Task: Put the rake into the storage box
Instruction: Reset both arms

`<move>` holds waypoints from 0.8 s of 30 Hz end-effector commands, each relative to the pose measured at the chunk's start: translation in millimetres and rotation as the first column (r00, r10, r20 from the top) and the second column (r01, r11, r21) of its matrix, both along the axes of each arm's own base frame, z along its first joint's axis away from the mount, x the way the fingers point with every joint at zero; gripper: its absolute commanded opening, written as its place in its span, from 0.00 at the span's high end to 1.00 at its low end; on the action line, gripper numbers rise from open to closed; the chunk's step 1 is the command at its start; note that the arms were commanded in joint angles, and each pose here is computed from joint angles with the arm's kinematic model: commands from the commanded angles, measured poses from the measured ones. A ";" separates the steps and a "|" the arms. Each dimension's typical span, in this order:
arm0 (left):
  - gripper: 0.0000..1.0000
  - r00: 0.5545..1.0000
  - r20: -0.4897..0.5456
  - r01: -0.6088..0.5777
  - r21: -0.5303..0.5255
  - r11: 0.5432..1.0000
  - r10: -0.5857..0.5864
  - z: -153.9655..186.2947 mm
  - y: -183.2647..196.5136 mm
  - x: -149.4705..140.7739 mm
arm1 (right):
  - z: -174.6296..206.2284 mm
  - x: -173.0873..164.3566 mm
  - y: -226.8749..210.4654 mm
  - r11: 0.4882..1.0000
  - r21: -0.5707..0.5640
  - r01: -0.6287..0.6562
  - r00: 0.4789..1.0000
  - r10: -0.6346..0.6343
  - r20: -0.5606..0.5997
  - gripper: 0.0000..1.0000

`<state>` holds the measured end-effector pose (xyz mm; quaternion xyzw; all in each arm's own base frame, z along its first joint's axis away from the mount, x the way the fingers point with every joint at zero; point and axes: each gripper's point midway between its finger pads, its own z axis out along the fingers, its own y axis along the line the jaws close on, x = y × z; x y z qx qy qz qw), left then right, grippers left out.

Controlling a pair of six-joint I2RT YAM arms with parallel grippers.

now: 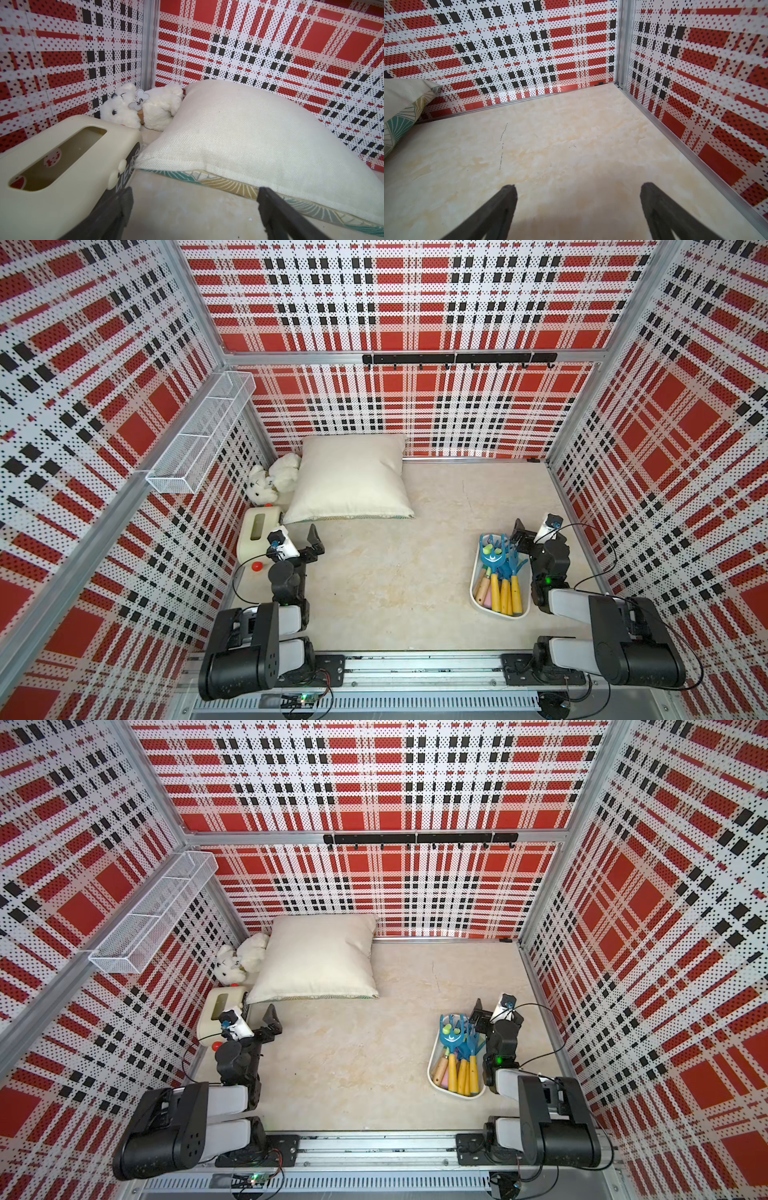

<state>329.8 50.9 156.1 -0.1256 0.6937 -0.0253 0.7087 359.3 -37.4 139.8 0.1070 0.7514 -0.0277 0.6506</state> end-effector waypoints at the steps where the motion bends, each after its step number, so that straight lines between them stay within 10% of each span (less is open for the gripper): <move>1: 0.01 0.993 0.109 0.040 0.035 0.999 -0.043 27.6 -5.1 7.5 | 11.4 8.5 7.5 0.998 -0.041 -0.037 0.998 0.039 0.047 0.00; 24: 0.01 0.983 -0.010 0.181 0.195 0.964 -0.183 -0.8 -50.9 41.4 | -17.0 34.0 35.1 0.977 -0.096 -0.188 0.982 0.185 -0.047 0.00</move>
